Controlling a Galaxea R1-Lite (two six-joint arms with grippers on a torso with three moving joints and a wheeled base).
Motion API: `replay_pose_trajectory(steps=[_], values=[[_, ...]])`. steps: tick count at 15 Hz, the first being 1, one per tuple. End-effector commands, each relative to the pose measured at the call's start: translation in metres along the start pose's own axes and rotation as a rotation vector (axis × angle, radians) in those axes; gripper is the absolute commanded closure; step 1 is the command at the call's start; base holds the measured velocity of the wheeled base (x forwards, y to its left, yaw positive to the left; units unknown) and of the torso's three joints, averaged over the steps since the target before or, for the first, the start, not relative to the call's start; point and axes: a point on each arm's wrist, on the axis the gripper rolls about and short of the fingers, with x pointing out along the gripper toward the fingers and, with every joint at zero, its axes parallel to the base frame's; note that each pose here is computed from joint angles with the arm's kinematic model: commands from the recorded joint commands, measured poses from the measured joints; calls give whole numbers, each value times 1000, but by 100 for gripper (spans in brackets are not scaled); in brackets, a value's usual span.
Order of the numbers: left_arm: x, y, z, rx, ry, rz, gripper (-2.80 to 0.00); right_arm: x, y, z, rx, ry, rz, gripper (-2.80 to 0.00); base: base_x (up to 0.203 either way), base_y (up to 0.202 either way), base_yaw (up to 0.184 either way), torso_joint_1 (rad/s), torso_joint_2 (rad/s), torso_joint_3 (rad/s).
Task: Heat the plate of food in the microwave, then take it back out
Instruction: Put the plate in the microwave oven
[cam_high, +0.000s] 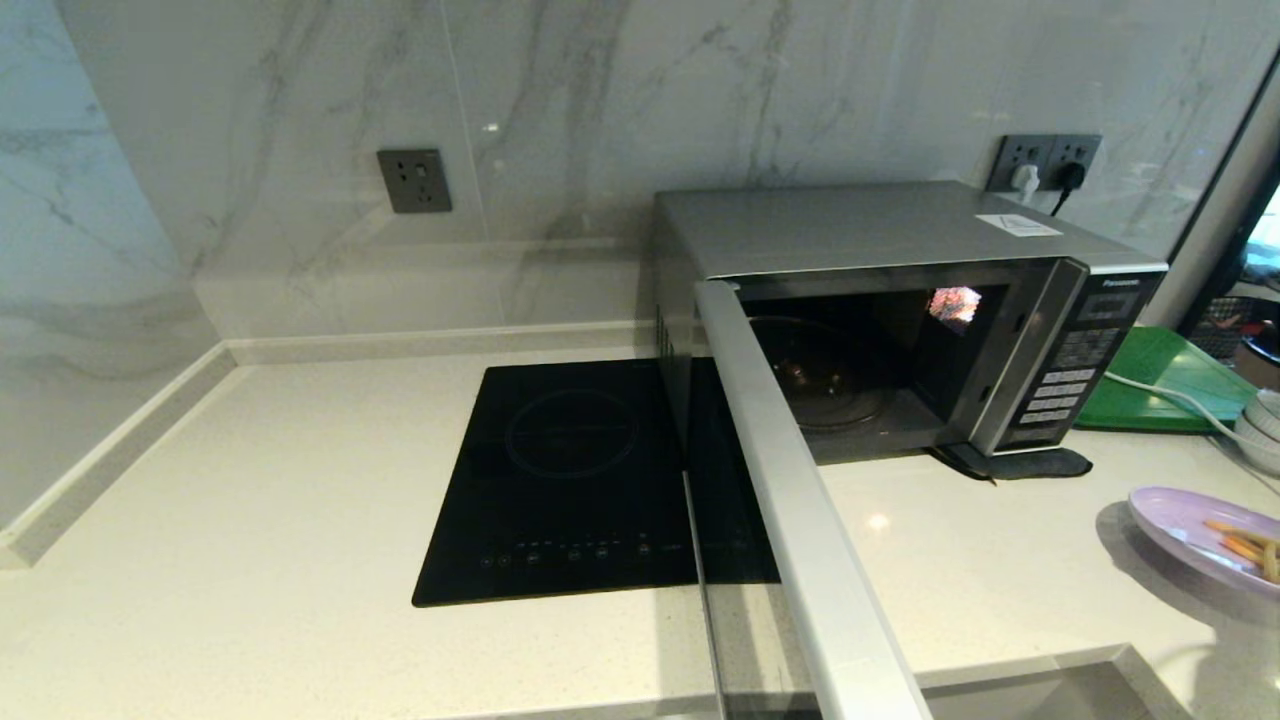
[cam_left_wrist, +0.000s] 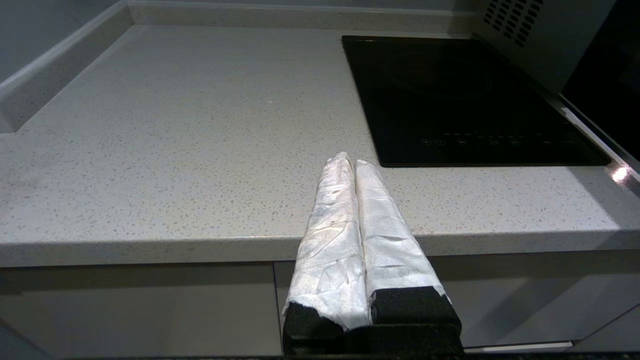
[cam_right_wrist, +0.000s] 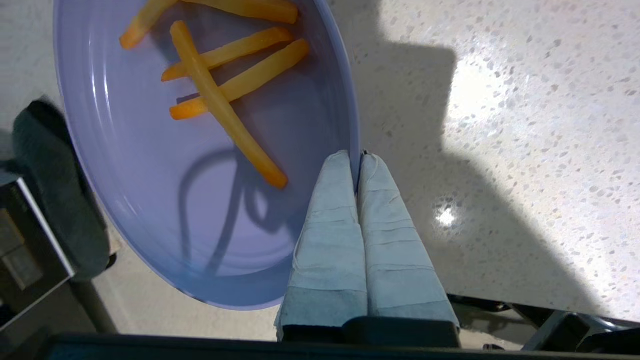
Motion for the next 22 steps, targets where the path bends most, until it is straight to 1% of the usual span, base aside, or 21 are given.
replay_pose_trajectory(steps=[1, 2, 5, 9, 11, 14, 17, 22], values=[[0, 0, 0, -1, 0, 1, 0, -11, -2, -2, 4, -4, 27, 0, 0, 0, 0, 0, 0, 0], [0, 0, 0, -1, 0, 1, 0, -13, -4, -4, -5, 1, 36, 0, 0, 0, 0, 0, 0, 0], [0, 0, 0, -1, 0, 1, 0, -25, -9, -11, -69, 27, 84, 0, 0, 0, 0, 0, 0, 0], [0, 0, 0, -1, 0, 1, 0, -45, -13, -22, -177, 32, 163, 0, 0, 0, 0, 0, 0, 0], [0, 0, 0, -1, 0, 1, 0, -52, -14, -32, -257, 42, 193, 0, 0, 0, 0, 0, 0, 0], [0, 0, 0, -1, 0, 1, 0, -61, -14, -53, -406, 68, 244, 0, 0, 0, 0, 0, 0, 0], [0, 0, 0, -1, 0, 1, 0, -72, -5, -79, -516, 90, 295, 0, 0, 0, 0, 0, 0, 0], [0, 0, 0, -1, 0, 1, 0, -86, 3, -135, -717, 187, 378, 0, 0, 0, 0, 0, 0, 0]])
